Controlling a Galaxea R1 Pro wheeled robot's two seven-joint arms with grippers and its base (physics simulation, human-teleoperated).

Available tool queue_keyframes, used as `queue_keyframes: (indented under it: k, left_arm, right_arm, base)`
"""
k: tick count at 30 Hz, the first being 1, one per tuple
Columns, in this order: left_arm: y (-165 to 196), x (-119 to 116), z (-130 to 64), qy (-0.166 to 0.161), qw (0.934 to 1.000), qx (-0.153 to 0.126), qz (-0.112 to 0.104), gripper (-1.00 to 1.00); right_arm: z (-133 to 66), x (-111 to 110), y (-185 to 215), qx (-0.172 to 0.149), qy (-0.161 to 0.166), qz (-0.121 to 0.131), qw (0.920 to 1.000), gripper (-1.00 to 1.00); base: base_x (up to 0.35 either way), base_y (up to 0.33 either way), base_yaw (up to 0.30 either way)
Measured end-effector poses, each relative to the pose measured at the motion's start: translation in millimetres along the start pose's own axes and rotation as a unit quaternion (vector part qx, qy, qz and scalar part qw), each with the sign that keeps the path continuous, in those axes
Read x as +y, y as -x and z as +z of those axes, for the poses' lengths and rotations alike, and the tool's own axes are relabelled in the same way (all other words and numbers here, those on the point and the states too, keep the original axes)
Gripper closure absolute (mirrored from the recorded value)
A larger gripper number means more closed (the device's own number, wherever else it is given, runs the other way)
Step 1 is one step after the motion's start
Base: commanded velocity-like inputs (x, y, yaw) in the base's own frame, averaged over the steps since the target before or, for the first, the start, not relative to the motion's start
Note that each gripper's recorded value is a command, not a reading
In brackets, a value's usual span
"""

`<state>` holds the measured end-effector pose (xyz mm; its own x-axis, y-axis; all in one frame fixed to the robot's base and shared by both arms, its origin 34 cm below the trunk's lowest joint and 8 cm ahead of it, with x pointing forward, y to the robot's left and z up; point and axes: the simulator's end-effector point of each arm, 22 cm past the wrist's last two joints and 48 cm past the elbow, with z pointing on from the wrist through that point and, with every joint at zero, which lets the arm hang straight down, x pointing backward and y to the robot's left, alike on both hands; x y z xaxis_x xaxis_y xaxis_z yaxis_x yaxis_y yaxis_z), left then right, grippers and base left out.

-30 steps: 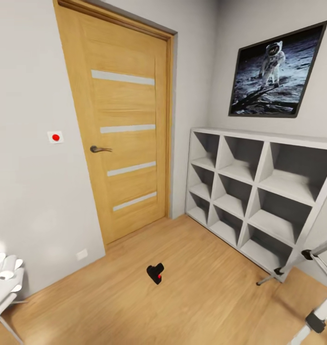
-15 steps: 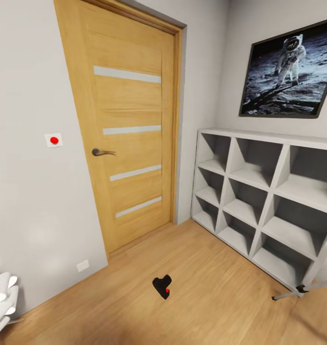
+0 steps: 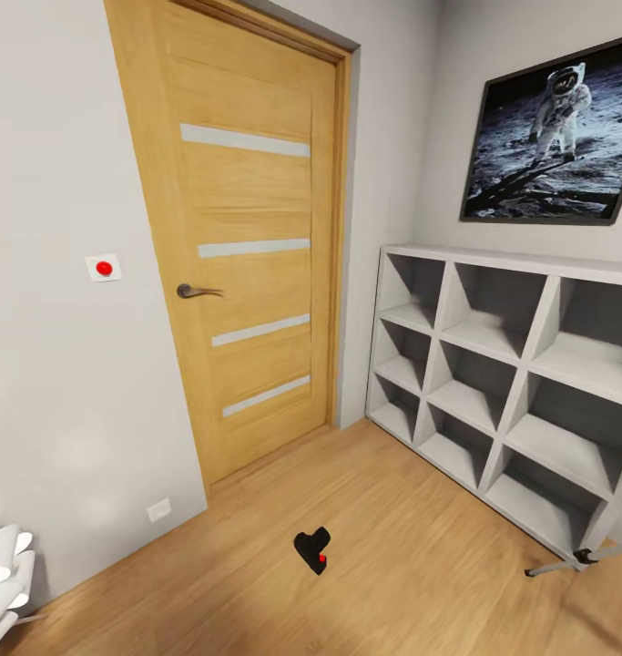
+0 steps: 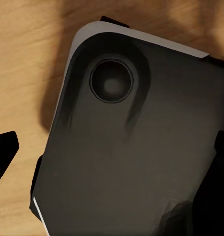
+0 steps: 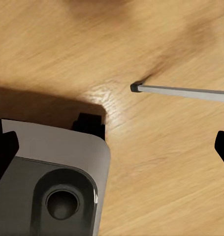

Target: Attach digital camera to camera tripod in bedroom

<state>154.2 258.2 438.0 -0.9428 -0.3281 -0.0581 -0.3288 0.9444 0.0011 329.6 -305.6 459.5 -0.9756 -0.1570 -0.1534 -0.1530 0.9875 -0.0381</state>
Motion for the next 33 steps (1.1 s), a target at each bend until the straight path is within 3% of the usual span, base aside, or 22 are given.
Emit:
queue_keyframes:
  k: [24, 33]
  left_arm:
    - [-0.5, -1.0, -0.1, 0.0, 1.0, 0.0, 0.0, -1.0]
    - [-0.5, -1.1, 0.0, 0.0, 1.0, 0.0, 0.001, -1.0]
  right_arm:
    - [-0.2, -0.4, -1.0, 0.002, -0.001, 0.0, 1.0, -1.0]
    - [0.0, -0.1, -0.7, 0.002, -0.001, 0.0, 1.0, -1.0]
  base:
    - [0.247, 0.15, 0.0]
    - [0.07, 0.042, -0.109]
